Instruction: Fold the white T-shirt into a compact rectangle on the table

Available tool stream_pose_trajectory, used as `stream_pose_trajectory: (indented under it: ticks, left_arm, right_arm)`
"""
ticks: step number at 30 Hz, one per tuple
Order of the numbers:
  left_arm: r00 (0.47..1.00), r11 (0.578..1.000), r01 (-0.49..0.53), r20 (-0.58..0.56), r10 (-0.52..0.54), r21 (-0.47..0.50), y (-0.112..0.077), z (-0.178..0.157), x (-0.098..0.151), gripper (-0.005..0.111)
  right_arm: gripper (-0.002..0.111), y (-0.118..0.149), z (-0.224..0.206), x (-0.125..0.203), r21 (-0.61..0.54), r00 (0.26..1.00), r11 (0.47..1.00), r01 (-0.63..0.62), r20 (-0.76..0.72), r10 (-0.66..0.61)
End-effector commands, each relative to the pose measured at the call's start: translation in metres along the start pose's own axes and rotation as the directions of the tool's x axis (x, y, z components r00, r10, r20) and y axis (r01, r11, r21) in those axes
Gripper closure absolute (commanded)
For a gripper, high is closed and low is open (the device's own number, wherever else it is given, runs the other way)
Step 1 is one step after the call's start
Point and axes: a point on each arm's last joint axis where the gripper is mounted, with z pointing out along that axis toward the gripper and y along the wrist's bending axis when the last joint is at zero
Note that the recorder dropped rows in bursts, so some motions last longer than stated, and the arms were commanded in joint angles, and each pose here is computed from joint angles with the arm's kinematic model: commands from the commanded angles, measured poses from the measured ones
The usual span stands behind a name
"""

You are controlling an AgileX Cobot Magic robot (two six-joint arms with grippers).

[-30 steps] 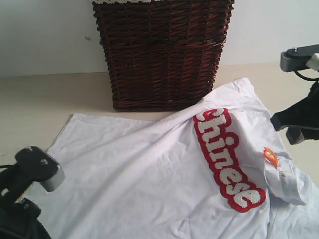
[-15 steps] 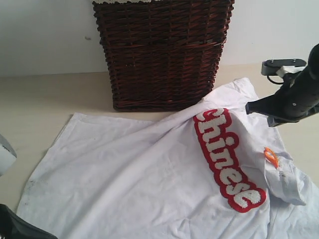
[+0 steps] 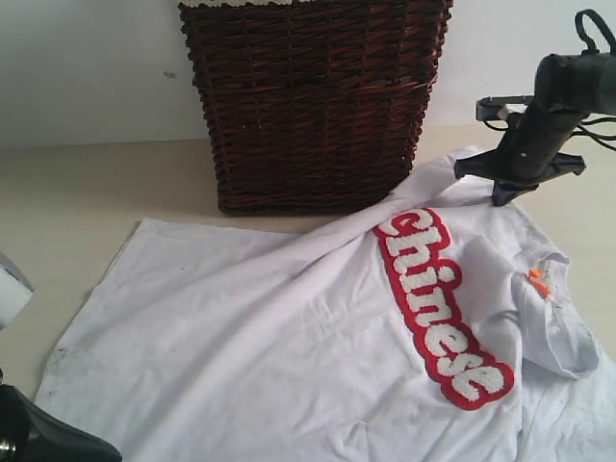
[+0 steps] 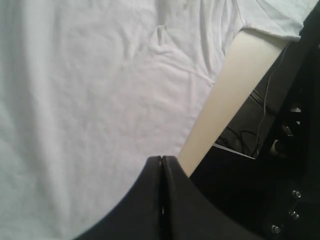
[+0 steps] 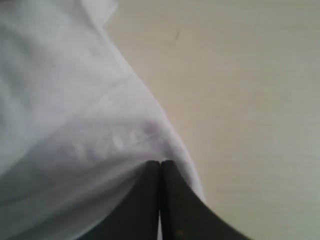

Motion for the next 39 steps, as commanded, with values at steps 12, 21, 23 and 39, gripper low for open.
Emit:
stream_pose_trajectory:
  ticks: [12, 21, 23, 39]
  left_arm:
    - [0.984, 0.992, -0.008, 0.175, 0.030, -0.126, 0.011, -0.001, -0.016, 0.107]
    - [0.917, 0.816, 0.380, 0.290, -0.272, -0.435, 0.166, 0.075, -0.094, 0.107]
    - [0.914, 0.795, 0.406, 0.202, -0.352, -0.450, 0.196, 0.102, -0.104, 0.107]
    - [0.870, 0.711, 0.308, -0.115, -0.479, -0.632, 0.300, 0.161, -0.107, 0.107]
  right_arm:
    - [0.103, 0.002, -0.133, -0.010, -0.118, 0.988, 0.992, 0.045, 0.155, -0.027]
    - [0.108, 0.009, -0.199, 0.075, -0.183, 0.964, 0.983, 0.027, 0.264, 0.023]
    - [0.108, 0.009, -0.217, 0.093, -0.182, 0.958, 0.982, 0.054, 0.287, 0.000]
    - [0.108, 0.019, -0.234, 0.127, -0.282, 0.953, 0.957, 0.070, 0.304, 0.020]
